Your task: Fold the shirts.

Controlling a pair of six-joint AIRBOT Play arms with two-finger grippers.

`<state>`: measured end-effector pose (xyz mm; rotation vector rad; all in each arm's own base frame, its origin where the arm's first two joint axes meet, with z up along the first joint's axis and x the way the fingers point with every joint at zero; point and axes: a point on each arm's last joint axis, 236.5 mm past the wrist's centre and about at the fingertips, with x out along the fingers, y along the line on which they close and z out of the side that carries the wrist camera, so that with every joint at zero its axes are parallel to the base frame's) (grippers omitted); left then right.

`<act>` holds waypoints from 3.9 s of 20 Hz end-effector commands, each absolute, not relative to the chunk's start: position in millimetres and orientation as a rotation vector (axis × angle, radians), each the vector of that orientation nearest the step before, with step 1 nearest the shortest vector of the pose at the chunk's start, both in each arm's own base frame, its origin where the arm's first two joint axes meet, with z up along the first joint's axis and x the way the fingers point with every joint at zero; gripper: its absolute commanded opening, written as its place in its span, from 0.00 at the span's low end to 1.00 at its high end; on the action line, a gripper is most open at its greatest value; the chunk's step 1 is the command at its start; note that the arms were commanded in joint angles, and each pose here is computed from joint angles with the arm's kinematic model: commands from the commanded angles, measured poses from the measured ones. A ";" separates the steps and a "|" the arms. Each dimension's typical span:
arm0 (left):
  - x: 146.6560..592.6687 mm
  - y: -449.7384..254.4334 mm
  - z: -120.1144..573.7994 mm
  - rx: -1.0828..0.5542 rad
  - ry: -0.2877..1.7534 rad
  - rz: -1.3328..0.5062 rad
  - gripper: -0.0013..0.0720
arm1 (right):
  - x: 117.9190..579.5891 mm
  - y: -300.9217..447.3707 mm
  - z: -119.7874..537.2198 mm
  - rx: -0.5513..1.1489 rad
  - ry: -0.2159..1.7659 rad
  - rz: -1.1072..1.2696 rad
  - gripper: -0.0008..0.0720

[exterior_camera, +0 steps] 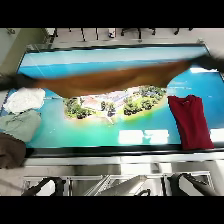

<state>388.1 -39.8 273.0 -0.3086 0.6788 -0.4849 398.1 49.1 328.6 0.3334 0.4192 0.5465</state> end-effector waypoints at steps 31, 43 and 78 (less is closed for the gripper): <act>569.1 -23.7 -37.0 -0.394 1.150 -0.299 0.03 | 541.3 -16.6 10.8 0.547 0.832 0.212 0.04; 544.4 -36.2 -90.6 -0.257 1.324 -0.264 0.03 | 486.0 -24.2 -80.4 0.327 1.129 0.105 0.04; 261.3 -49.8 -94.9 -0.659 1.752 -0.327 0.98 | 206.6 -18.4 -44.6 1.021 1.314 -0.147 0.73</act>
